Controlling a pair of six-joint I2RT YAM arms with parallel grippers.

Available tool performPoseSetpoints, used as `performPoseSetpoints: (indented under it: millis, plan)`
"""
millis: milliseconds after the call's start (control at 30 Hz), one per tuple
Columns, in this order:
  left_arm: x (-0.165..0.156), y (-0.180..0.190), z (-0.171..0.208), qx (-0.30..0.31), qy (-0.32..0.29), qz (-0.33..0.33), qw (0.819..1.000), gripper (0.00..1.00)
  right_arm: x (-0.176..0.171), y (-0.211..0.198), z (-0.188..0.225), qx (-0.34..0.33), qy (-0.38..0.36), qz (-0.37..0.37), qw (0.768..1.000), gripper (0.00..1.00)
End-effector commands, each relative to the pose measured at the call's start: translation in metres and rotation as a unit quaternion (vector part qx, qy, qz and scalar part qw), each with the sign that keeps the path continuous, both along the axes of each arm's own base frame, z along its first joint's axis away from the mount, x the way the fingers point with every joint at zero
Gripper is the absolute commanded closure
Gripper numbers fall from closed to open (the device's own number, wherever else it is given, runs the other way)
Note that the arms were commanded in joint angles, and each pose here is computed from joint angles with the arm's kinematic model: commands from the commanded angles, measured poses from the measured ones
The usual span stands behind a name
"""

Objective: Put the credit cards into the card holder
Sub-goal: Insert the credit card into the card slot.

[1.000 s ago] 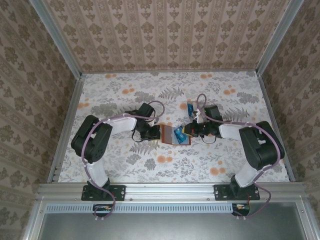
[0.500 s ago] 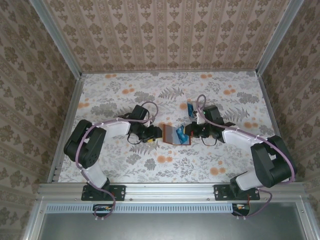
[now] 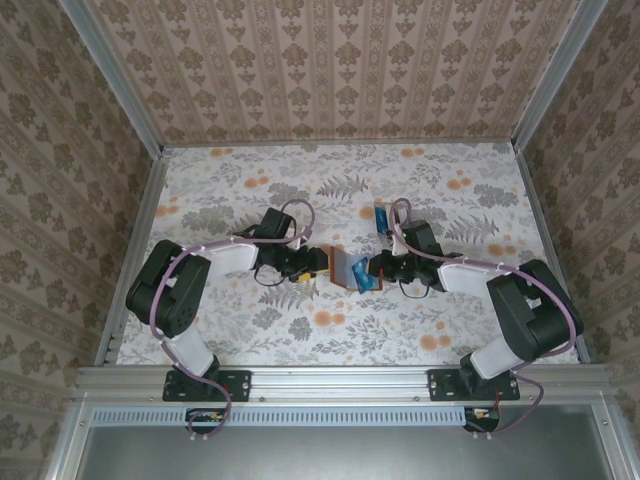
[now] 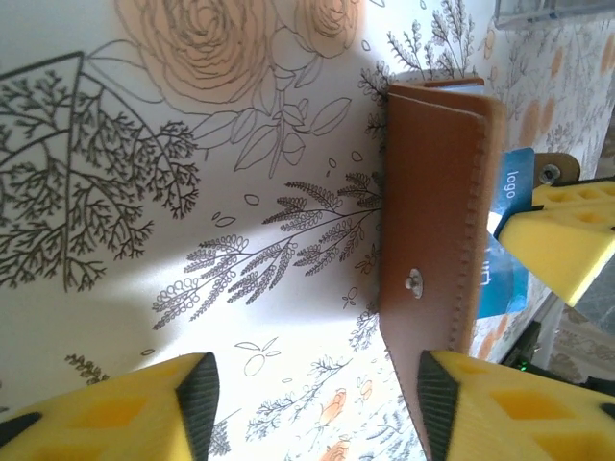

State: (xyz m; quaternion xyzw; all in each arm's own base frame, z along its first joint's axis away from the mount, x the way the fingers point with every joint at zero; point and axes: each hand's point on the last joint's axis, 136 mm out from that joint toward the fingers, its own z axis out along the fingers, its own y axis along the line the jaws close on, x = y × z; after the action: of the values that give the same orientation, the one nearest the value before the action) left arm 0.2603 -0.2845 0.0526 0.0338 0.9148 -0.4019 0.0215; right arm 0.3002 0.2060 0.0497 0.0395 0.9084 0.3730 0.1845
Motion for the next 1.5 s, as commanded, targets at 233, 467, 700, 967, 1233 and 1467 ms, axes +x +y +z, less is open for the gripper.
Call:
performPoseSetpoints:
  millis: [233,467,700,967,1233,1467]
  plan:
    - [0.003,0.006,0.012,-0.023,-0.001,0.006,1.000,0.45,0.005,0.013,-0.009,0.032,0.009,0.013,0.999,1.00]
    - [0.000,0.005,-0.011,0.014,0.018,-0.001,1.000,0.72,0.007,0.016,-0.008,0.041,0.009,0.014,0.999,1.00]
    - [-0.002,0.006,-0.005,0.017,-0.001,-0.019,1.000,1.00,0.002,0.016,-0.004,0.046,0.003,0.022,0.999,1.00]
    - [-0.021,0.012,-0.014,0.024,0.008,-0.057,0.998,1.00,-0.006,0.023,-0.005,0.065,0.008,0.046,0.997,1.00]
    - [-0.026,0.016,-0.019,0.034,0.016,-0.071,0.997,1.00,-0.009,0.034,-0.004,0.088,0.009,0.072,0.993,1.00]
    - [-0.025,0.016,-0.023,0.041,0.016,-0.076,0.996,1.00,-0.010,0.036,-0.011,0.086,0.013,0.075,0.993,1.00]
